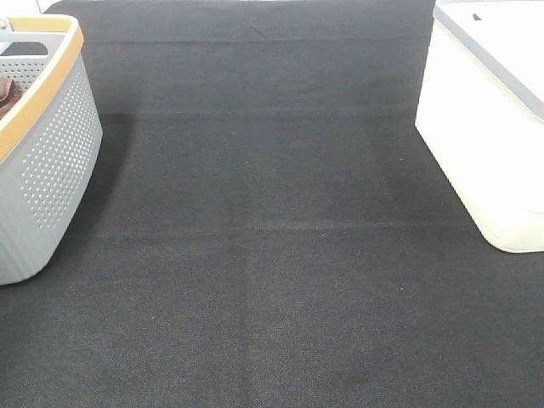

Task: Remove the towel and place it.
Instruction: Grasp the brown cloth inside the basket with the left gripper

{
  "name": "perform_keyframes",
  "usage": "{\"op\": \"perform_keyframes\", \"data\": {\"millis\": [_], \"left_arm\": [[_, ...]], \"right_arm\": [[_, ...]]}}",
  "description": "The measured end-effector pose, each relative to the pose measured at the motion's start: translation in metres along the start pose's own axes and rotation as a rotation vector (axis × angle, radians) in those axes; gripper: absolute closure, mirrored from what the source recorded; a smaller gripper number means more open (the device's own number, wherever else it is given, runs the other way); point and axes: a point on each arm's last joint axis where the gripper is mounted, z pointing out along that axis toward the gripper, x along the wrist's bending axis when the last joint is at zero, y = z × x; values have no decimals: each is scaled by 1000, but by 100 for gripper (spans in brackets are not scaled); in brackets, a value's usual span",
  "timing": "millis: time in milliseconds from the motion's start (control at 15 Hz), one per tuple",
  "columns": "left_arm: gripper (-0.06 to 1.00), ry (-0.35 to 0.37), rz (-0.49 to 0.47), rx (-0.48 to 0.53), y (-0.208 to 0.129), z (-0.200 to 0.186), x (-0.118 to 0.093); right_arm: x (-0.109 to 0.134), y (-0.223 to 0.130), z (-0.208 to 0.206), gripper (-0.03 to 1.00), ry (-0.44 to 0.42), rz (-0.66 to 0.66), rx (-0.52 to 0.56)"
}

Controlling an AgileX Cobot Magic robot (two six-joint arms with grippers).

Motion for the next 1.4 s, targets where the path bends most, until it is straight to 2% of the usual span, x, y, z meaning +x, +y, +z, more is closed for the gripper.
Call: {"op": "perform_keyframes", "data": {"millis": [133, 400, 533, 667, 800, 867, 1000, 1067, 1267, 1400], "left_arm": [[21, -6, 13, -50, 8, 13, 3], [21, -12, 8, -35, 14, 48, 2], [25, -17, 4, -38, 24, 61, -1], [36, -32, -10, -33, 27, 67, -3], [57, -40, -12, -29, 27, 70, -4], [57, -40, -12, -29, 27, 70, -4], [86, -45, 44, -30, 28, 69, -4], [93, -47, 71, -30, 28, 69, -5], [94, -52, 103, -38, 30, 63, -6], [94, -81, 108, -85, 36, 36, -9]], "right_arm": [[0, 0, 0, 14, 0, 0, 0], [0, 0, 0, 14, 0, 0, 0], [0, 0, 0, 14, 0, 0, 0], [0, 0, 0, 14, 0, 0, 0], [0, 0, 0, 14, 0, 0, 0], [0, 0, 0, 14, 0, 0, 0], [0, 0, 0, 14, 0, 0, 0], [0, 0, 0, 14, 0, 0, 0], [0, 0, 0, 14, 0, 0, 0], [0, 0, 0, 14, 0, 0, 0]]}}
